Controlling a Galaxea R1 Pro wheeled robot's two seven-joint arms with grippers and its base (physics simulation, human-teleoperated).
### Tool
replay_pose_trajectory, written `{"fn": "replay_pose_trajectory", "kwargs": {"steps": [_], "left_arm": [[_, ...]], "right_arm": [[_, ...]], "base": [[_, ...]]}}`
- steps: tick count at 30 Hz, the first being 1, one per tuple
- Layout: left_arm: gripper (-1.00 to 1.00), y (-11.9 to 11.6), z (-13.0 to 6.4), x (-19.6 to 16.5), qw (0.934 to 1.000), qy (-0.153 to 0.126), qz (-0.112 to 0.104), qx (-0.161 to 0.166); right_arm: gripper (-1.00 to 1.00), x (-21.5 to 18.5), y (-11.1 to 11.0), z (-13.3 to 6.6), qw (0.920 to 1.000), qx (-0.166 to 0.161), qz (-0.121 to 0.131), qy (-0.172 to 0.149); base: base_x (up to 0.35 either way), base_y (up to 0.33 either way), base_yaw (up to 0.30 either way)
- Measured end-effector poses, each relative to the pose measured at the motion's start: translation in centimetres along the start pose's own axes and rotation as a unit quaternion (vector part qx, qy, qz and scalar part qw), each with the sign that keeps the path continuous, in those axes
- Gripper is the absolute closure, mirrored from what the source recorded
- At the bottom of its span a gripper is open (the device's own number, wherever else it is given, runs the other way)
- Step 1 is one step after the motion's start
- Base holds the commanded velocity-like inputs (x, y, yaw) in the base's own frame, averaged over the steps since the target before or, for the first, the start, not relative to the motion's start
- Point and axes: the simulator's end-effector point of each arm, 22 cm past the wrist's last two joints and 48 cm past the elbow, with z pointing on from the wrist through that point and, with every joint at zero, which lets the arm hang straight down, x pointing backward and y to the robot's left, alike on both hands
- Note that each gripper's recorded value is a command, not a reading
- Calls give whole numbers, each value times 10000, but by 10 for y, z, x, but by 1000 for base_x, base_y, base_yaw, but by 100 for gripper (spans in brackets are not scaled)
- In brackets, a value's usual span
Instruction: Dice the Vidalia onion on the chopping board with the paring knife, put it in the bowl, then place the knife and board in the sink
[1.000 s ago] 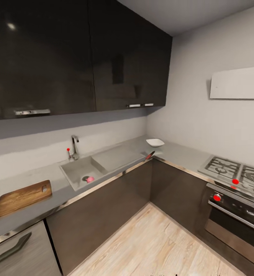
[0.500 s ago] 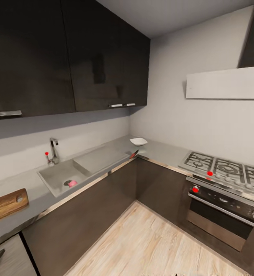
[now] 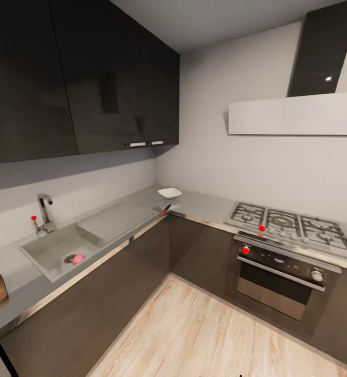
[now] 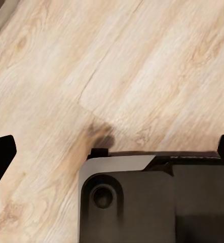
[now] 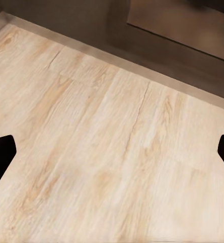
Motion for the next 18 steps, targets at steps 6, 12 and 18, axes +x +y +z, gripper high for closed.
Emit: {"fn": "replay_pose_trajectory", "kwargs": {"steps": [6,12,18], "left_arm": [[-100,-1,0,0,10000,2,-5,6],[-100,-35,-3,-53,9984,-517,-97,184],[-100,-74,-11,-158,9966,-675,-126,445]], "right_arm": [[-100,0,1,0,10000,-5,4,1],[-100,0,2,0,10000,-11,10,1],[-100,0,3,0,10000,-17,13,-3]], "base": [[0,1,-216],[0,0,-22],[0,0,-1]]}}
